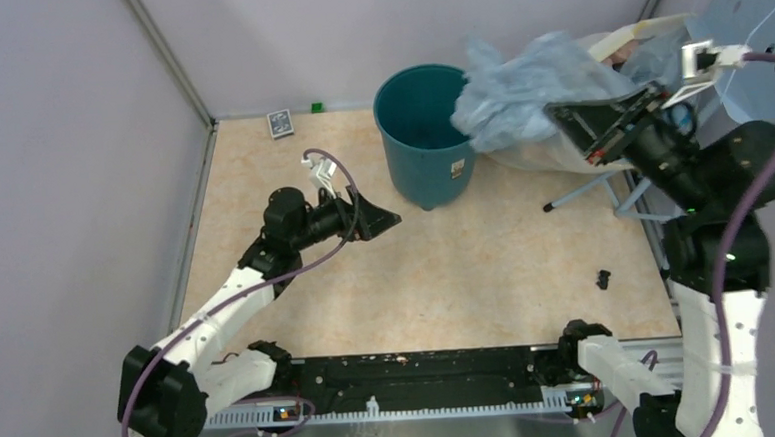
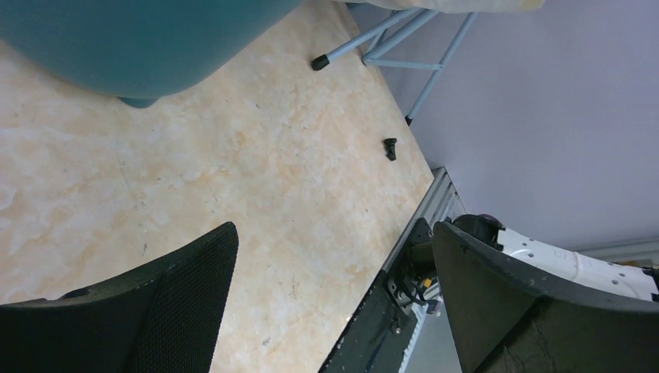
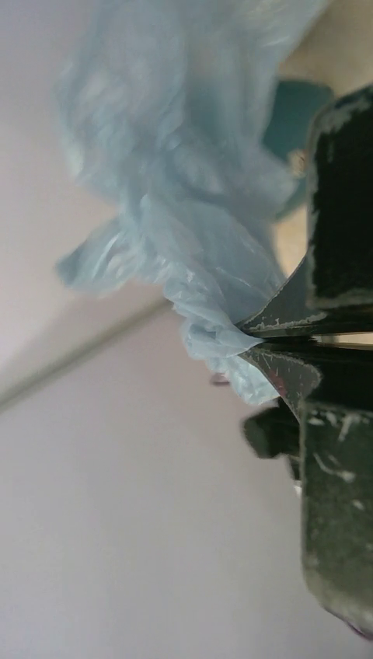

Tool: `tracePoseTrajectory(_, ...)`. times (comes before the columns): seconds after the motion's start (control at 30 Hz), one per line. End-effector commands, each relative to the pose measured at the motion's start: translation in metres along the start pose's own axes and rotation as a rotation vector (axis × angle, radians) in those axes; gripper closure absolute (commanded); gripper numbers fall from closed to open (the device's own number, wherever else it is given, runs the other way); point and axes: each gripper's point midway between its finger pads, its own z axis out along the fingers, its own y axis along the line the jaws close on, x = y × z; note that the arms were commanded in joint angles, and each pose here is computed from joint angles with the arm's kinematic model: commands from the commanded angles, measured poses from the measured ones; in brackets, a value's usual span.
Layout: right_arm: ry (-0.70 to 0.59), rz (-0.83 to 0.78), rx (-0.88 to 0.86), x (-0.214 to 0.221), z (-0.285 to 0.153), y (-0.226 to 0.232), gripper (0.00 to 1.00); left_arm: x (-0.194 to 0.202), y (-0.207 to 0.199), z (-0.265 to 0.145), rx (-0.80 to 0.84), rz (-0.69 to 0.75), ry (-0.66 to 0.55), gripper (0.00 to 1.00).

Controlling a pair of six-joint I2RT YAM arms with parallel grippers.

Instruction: Put the trash bags into the trash bin

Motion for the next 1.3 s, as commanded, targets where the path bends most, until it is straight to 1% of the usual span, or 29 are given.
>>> tracePoseTrajectory(0.0,0.241,0.291,-0.42,0.075,-0.006,0.039,1.0,0.008,-0.005,-0.026,-0.045,0.031,0.002,0.01)
tracePoseTrajectory(0.07,0.257,0.351,-0.419,0.105,-0.012,0.028,1.0,0.01,-0.007,-0.036,-0.056,0.034,-0.02,0.01)
tracePoseTrajectory(0.23,0.382,0.443,-0.21,0.196,-0.028,-0.018,1.0,0.022,0.0,-0.051,-0.084,-0.025,-0.066,0.01)
tracePoseTrajectory(0.27,0.415,0.462,-0.155,0.216,-0.03,-0.031,0.98,0.027,0.004,-0.052,-0.087,-0.041,-0.067,0.01)
tracePoseTrajectory(0.3,0.456,0.469,-0.098,0.237,-0.034,-0.046,0.82,0.033,0.008,-0.052,-0.088,-0.058,-0.062,0.01)
tracePoseTrajectory(0.33,0.508,0.491,-0.034,0.259,-0.039,-0.06,0.49,0.038,0.011,-0.051,-0.091,-0.078,-0.053,0.01)
tracePoseTrajectory(0.37,0.558,0.484,0.053,0.282,-0.045,-0.08,0.18,0.044,0.015,-0.05,-0.095,-0.093,-0.037,0.01)
tracePoseTrajectory(0.4,0.601,0.48,0.157,0.3,-0.052,-0.098,0.12,0.049,0.019,-0.049,-0.099,-0.105,-0.022,0.01)
tracePoseTrajectory(0.47,0.673,0.452,0.302,0.328,-0.067,-0.127,0.11,0.059,0.028,-0.047,-0.12,-0.121,0.009,0.01)
tracePoseTrajectory(0.53,0.696,0.432,0.366,0.34,-0.075,-0.141,0.1,0.068,0.039,-0.045,-0.145,-0.119,0.035,0.01)
tracePoseTrajectory(0.63,0.673,0.403,0.411,0.345,-0.08,-0.152,0.1,0.078,0.054,-0.04,-0.195,-0.079,0.055,0.01)
tracePoseTrajectory(0.7,0.66,0.389,0.432,0.349,-0.08,-0.159,0.1,0.085,0.055,-0.034,-0.2,-0.045,0.077,0.01)
tracePoseTrajectory(0.83,0.672,0.361,0.458,0.36,-0.078,-0.171,0.1,0.098,0.038,-0.017,-0.164,0.029,0.119,0.01)
tracePoseTrajectory(0.9,0.681,0.356,0.452,0.365,-0.074,-0.173,0.18,0.102,0.032,-0.008,-0.166,0.077,0.131,0.01)
tracePoseTrajectory(0.97,0.689,0.353,0.445,0.37,-0.07,-0.173,0.23,0.106,0.027,0.001,-0.173,0.109,0.146,0.01)
tracePoseTrajectory(1.07,0.697,0.332,0.454,0.378,-0.064,-0.176,0.26,0.105,0.017,0.014,-0.162,0.141,0.136,0.01)
tracePoseTrajectory(1.1,0.692,0.323,0.451,0.379,-0.061,-0.176,0.28,0.104,0.013,0.018,-0.156,0.153,0.127,0.01)
tracePoseTrajectory(1.2,0.66,0.3,0.467,0.38,-0.05,-0.178,0.32,0.1,-0.002,0.032,-0.156,0.181,0.091,0.04)
tracePoseTrajectory(1.27,0.633,0.275,0.472,0.379,-0.042,-0.18,0.34,0.099,-0.012,0.042,-0.173,0.175,0.063,0.06)
